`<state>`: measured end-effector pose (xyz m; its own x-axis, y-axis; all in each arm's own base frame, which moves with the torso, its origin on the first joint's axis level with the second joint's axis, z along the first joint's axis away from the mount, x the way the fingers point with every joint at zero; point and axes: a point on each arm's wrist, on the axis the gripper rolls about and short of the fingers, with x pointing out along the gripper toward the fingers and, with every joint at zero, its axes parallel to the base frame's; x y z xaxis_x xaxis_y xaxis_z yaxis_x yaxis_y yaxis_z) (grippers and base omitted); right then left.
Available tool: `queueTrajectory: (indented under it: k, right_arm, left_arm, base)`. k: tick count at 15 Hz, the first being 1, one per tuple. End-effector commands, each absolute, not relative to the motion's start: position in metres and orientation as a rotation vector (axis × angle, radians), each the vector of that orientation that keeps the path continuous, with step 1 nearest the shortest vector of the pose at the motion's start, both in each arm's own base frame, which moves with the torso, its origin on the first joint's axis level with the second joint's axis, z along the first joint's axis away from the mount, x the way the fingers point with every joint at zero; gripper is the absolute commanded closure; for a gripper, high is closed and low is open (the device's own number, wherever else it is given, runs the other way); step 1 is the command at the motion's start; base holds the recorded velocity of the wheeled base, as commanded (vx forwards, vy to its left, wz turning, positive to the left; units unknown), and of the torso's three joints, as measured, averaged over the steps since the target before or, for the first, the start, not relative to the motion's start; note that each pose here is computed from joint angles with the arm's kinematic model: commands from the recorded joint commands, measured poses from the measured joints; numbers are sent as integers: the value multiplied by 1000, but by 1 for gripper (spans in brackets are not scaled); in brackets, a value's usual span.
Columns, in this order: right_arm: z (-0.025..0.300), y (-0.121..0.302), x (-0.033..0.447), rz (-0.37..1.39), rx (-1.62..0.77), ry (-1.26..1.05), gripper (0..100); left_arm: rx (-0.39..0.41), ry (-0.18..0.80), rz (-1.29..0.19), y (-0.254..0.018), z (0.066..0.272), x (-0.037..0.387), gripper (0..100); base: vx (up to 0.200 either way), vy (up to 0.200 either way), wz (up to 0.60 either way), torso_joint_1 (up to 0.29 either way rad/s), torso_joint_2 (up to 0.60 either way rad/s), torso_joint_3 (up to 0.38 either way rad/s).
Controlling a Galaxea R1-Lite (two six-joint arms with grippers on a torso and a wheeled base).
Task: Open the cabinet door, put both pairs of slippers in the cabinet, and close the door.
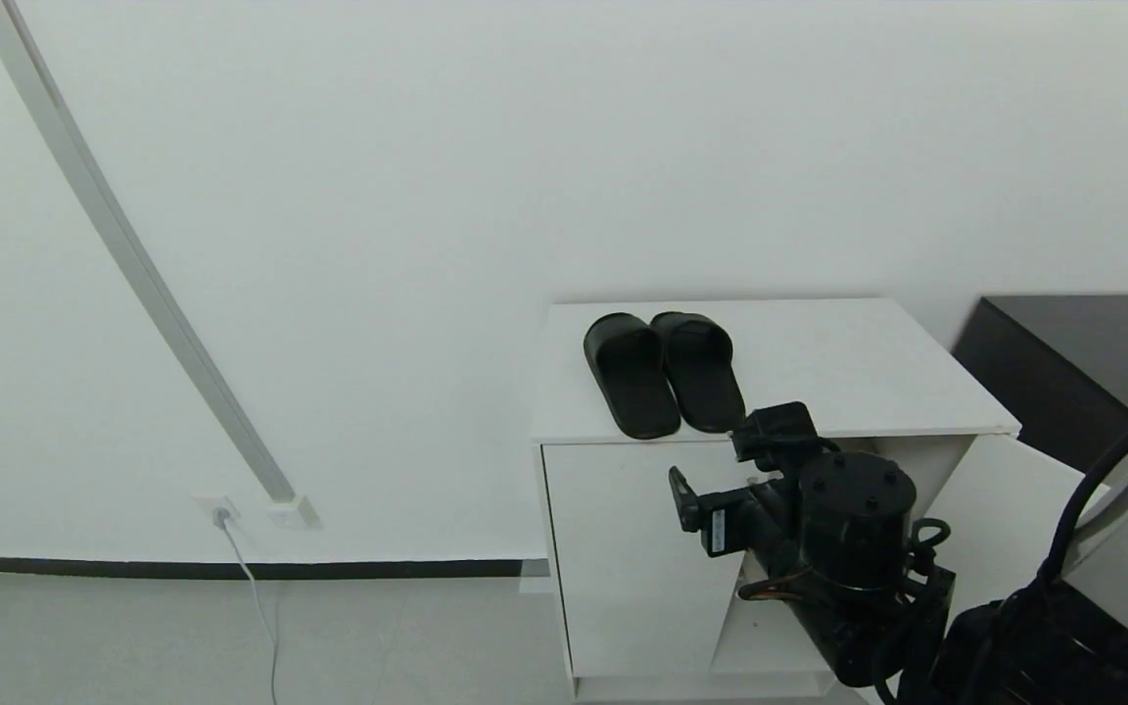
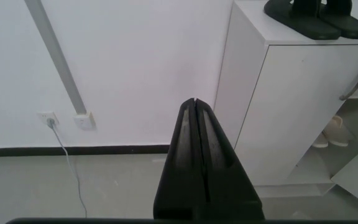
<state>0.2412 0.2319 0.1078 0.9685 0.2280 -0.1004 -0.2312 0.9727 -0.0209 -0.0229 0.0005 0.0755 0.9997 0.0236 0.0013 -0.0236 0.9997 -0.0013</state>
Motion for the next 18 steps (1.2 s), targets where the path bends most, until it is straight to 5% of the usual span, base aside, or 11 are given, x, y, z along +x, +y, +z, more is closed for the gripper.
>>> queueTrajectory:
  k: [1, 6, 10, 18]
  right_arm:
    - [128, 238, 255, 229, -5, 55, 0]
    - [167, 249, 278, 188, 75, 193, 0]
    - [167, 247, 281, 172, 82, 215, 0]
    - [142, 247, 280, 171, 55, 259, 0]
  left_arm:
    - [-2, 0, 25, 0, 75, -23, 100]
    - [-2, 0, 29, 1, 75, -23, 100]
    - [2, 0, 29, 1, 75, -23, 100]
    - [-2, 0, 29, 1, 75, -23, 100]
  base:
    - [0, 0, 0, 0, 0, 0]
    - [0, 0, 0, 0, 0, 0]
    - [0, 0, 0, 0, 0, 0]
    - [200, 0, 0, 0, -1, 2]
